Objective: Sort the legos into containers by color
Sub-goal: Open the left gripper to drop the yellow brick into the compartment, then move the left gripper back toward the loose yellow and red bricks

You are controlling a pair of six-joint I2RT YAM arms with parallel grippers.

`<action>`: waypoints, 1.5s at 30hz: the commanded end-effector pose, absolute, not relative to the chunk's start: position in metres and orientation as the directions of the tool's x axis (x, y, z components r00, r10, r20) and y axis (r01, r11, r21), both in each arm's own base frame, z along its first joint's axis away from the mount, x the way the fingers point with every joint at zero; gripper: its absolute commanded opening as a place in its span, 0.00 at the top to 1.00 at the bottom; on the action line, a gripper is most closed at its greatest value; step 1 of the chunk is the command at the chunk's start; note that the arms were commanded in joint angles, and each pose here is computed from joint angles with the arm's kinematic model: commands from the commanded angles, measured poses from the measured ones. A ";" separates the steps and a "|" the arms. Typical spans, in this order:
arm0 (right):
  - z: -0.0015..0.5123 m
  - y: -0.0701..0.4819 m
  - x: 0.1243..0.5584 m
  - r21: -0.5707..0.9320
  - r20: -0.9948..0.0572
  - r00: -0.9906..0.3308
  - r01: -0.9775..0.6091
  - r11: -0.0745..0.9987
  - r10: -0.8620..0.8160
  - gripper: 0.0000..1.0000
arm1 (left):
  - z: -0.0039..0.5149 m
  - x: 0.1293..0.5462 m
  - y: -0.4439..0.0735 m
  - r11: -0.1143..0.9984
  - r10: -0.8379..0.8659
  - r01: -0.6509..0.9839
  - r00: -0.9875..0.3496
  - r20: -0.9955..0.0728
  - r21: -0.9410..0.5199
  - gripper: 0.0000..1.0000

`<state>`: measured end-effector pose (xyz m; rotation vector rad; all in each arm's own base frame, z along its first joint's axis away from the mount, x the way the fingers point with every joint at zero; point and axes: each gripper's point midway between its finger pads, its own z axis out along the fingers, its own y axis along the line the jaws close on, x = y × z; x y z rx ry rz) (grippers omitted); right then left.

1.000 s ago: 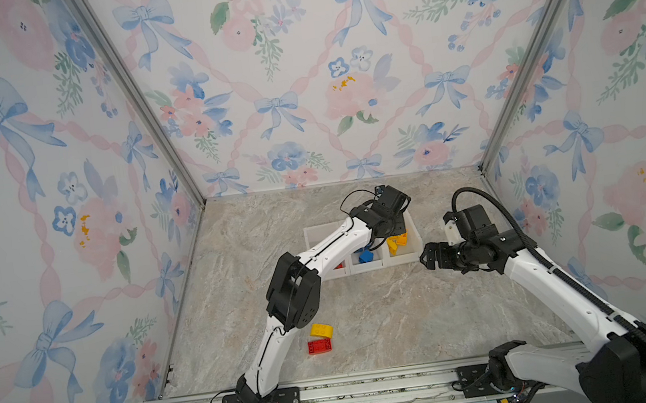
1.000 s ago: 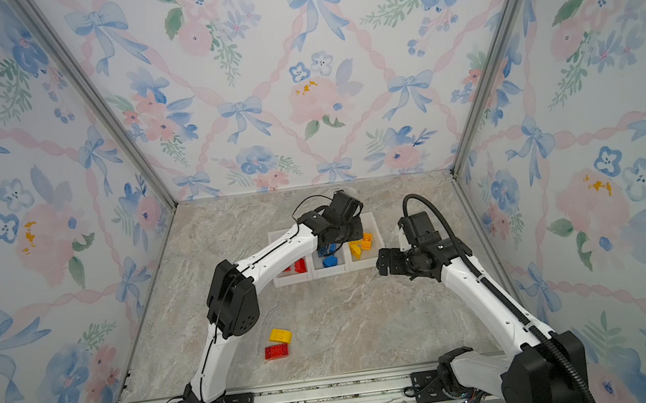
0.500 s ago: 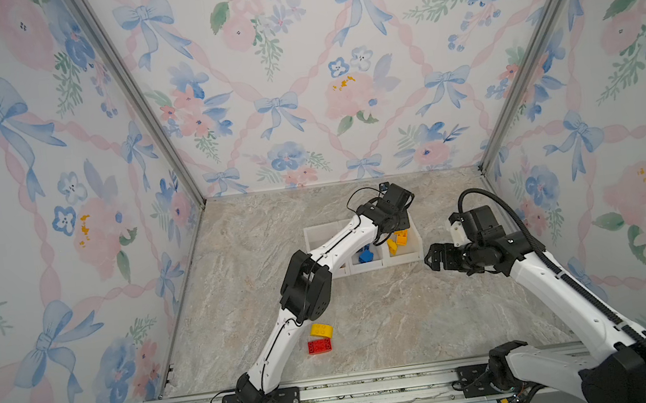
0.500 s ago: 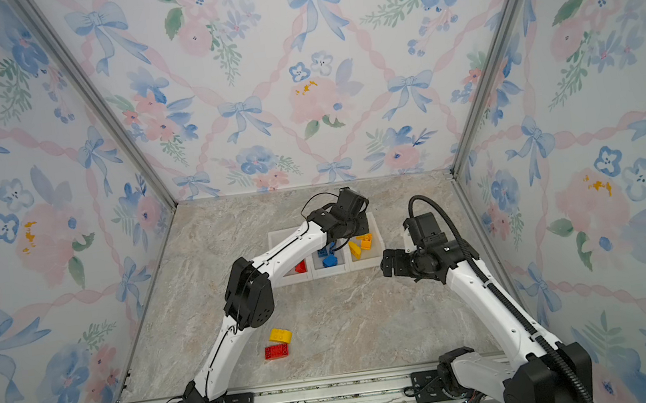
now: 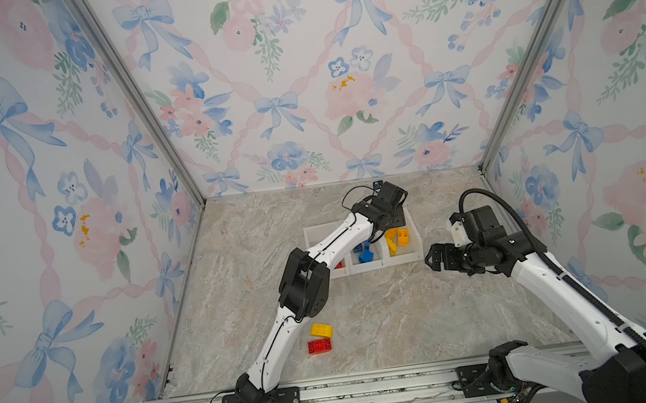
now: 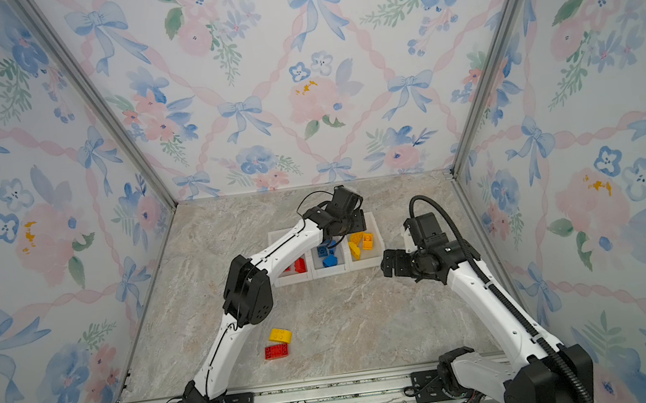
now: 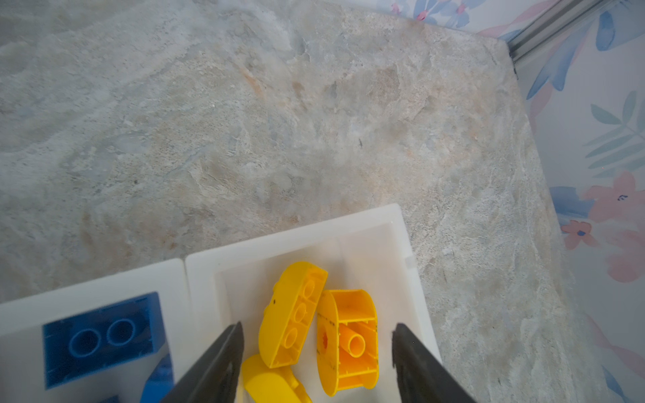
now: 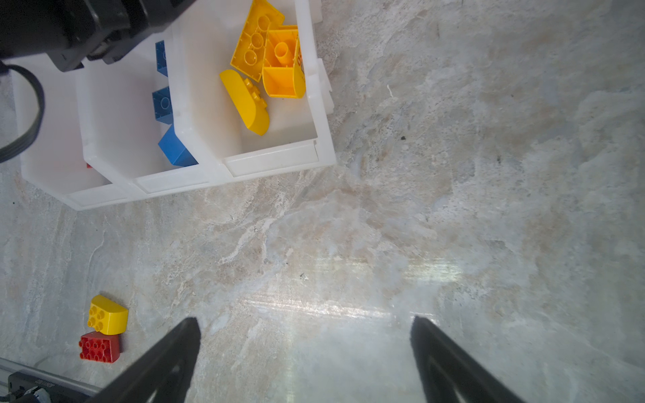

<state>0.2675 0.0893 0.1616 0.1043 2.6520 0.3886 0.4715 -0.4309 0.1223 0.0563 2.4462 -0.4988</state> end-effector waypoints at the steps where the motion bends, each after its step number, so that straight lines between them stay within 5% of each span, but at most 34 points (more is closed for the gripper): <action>1: 0.158 0.086 0.261 0.293 -0.410 -0.899 0.027 0.956 0.152 0.03 | 0.135 0.473 -0.433 0.924 -0.076 0.179 -0.783 -0.617 -0.339 0.30; 17: 0.162 0.086 0.259 0.301 -0.426 -0.891 0.021 0.953 0.154 0.03 | 0.161 0.413 -0.424 0.918 -0.023 0.223 -0.796 -0.605 -0.328 0.24; 45: 0.159 0.101 0.273 0.314 -0.403 -0.910 -0.034 0.949 0.100 0.03 | 0.138 0.297 -0.269 0.920 -0.309 -0.134 -0.826 -0.471 -0.367 0.19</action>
